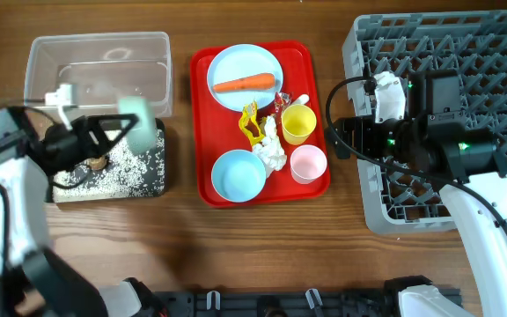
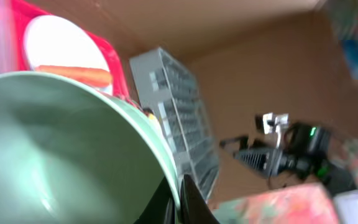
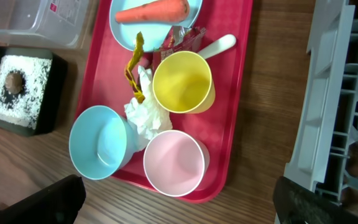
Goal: Sort waste into correct bins and load items into the dishwasher rack
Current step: 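Return the empty mint bowl to the red tray with the left gripper, then reach the left gripper to the carrot on the white plate and grasp it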
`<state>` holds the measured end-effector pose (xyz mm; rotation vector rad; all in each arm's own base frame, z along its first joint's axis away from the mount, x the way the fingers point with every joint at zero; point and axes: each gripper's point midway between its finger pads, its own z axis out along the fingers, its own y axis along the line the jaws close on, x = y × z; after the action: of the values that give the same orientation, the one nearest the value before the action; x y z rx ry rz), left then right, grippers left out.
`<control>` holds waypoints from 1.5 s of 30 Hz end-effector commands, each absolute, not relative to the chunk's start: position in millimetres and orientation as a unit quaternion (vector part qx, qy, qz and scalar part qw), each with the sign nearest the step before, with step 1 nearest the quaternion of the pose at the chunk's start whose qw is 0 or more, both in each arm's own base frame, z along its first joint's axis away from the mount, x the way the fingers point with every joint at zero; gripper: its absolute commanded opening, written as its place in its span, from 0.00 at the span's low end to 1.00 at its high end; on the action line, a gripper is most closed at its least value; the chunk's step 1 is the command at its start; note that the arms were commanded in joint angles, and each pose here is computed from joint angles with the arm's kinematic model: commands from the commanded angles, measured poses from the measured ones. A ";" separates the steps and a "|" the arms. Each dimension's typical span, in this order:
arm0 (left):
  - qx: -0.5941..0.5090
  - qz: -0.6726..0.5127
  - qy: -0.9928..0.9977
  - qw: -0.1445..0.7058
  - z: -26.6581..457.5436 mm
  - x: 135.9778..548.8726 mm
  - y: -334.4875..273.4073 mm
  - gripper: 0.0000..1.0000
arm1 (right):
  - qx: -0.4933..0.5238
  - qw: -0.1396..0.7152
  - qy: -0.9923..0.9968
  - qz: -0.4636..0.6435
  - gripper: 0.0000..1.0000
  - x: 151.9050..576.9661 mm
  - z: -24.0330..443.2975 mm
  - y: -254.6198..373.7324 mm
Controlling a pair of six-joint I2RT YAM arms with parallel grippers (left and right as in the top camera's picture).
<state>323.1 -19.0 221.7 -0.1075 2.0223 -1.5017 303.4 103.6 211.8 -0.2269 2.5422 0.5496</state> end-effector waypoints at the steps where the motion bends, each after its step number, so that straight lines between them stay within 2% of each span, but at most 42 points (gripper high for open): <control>1: 0.019 -0.421 0.859 0.291 211.0 311.1 -58.4 0.04 | -0.076 0.260 0.942 0.200 1.00 306.0 208.0 102.7; 5: 0.042 -0.274 0.921 0.275 189.3 310.2 -89.6 0.04 | -0.076 0.260 0.941 0.200 1.00 306.0 208.1 102.7; 12: 0.049 -0.139 0.955 0.258 146.6 321.7 -132.3 0.04 | -0.076 0.259 0.942 0.200 1.00 305.4 207.7 102.7; 17: 0.074 -0.122 0.962 0.234 106.8 335.4 -157.2 0.04 | -0.076 0.259 0.942 0.200 1.00 305.6 207.8 102.7; 24: 0.069 -0.059 0.971 0.223 60.7 351.5 -158.4 0.04 | -0.076 0.257 0.942 0.200 1.00 304.8 207.3 102.6; 31: 0.093 -0.071 0.955 0.273 69.3 365.4 -186.6 0.04 | -0.076 0.257 0.942 0.200 1.00 304.9 207.3 102.5; 36: 0.095 -0.051 0.952 0.287 71.5 368.2 -185.4 0.05 | -0.076 0.256 0.943 0.200 1.00 304.5 207.1 102.5; 37: 0.094 -0.052 0.951 0.288 72.0 368.8 -185.8 0.08 | -0.076 0.256 0.943 0.200 1.00 304.3 207.0 102.5; 38: 0.094 -0.053 0.951 0.290 72.5 369.5 -186.3 0.15 | -0.076 0.256 0.943 0.200 1.00 304.2 206.9 102.5; 39: 0.094 -0.054 0.950 0.292 73.1 370.3 -186.8 0.25 | -0.076 0.256 0.943 0.200 1.00 304.1 206.8 102.5; 40: 0.094 -0.055 0.950 0.293 73.5 370.8 -187.2 0.39 | -0.076 0.254 0.943 0.200 1.00 303.6 206.5 102.4; 44: 0.094 -0.056 0.950 0.294 73.9 371.2 -187.5 0.57 | -0.076 0.253 0.944 0.200 1.00 302.9 206.1 102.2; 45: 0.094 -0.056 0.950 0.294 73.8 371.0 -187.7 0.59 | -0.076 0.253 0.944 0.200 1.00 303.0 206.1 102.3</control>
<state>369.9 -188.9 76.2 0.2498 2.5293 -0.1674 303.3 103.0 211.5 -0.2254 2.5439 0.5453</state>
